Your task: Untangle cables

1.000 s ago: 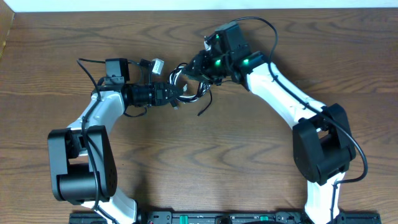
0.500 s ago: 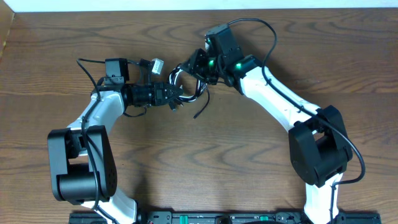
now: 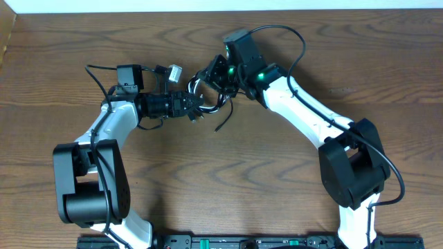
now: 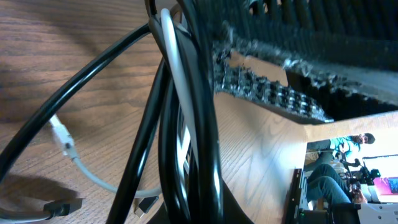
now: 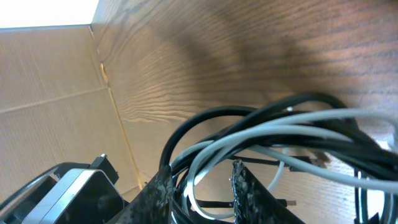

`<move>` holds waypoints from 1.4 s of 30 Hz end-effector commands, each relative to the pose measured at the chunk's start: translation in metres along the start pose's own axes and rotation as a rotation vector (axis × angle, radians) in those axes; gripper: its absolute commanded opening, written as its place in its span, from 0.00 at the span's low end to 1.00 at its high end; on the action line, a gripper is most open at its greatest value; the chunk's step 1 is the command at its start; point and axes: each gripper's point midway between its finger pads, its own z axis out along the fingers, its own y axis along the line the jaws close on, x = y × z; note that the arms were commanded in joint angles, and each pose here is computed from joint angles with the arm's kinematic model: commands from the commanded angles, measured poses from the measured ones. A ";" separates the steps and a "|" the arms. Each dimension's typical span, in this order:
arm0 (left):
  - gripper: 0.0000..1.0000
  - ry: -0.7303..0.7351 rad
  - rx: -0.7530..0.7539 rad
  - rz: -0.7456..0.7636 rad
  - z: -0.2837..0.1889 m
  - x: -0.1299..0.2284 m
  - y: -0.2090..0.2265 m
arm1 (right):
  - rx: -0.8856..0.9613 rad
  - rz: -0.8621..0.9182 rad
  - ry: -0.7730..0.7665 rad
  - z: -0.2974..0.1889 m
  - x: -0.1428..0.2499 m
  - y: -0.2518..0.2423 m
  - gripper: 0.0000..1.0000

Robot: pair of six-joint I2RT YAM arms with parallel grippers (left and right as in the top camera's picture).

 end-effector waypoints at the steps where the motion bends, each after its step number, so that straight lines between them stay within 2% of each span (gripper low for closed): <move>1: 0.08 -0.007 0.015 0.044 -0.001 -0.004 -0.007 | -0.006 0.062 -0.010 -0.003 0.004 0.006 0.26; 5: 0.08 -0.008 0.015 0.048 -0.001 -0.004 -0.007 | 0.026 0.094 -0.041 -0.002 0.001 0.000 0.22; 7: 0.07 -0.010 0.015 0.051 -0.001 -0.005 -0.007 | 0.054 0.159 -0.061 -0.002 0.000 -0.007 0.17; 12: 0.07 -0.010 0.015 0.051 -0.001 -0.005 -0.007 | 0.063 0.164 -0.089 -0.003 -0.005 -0.009 0.11; 16: 0.07 -0.011 0.015 0.054 -0.001 -0.005 -0.007 | 0.086 0.171 -0.095 -0.003 -0.005 -0.015 0.01; 21: 0.07 -0.012 0.015 0.056 -0.001 -0.005 -0.007 | 0.143 0.182 -0.081 -0.004 0.000 -0.029 0.01; 24: 0.07 -0.013 0.015 0.057 -0.001 -0.006 -0.007 | 0.153 0.138 -0.075 -0.004 0.001 -0.032 0.01; 26: 0.07 -0.013 0.015 0.057 -0.001 -0.006 -0.007 | 0.153 0.100 -0.072 -0.004 0.001 -0.031 0.07; 28: 0.07 -0.013 0.015 0.057 -0.001 -0.006 -0.007 | 0.154 0.067 -0.066 -0.004 0.002 -0.031 0.19; 29: 0.07 -0.013 0.015 0.057 -0.001 -0.006 -0.007 | 0.151 0.052 -0.056 -0.004 0.003 -0.031 0.20; 33: 0.07 -0.013 0.014 0.057 -0.001 -0.006 -0.006 | 0.120 -0.036 0.025 -0.003 0.016 -0.025 0.20; 35: 0.07 -0.013 0.014 0.057 -0.001 -0.006 -0.006 | 0.112 -0.147 0.042 -0.004 0.016 -0.025 0.20; 39: 0.07 -0.013 0.014 0.057 -0.001 -0.006 -0.006 | 0.035 -0.333 0.092 -0.011 0.010 -0.016 0.08; 42: 0.07 -0.013 0.014 0.063 -0.001 -0.006 -0.006 | -0.105 -0.399 0.150 -0.026 0.005 0.004 0.07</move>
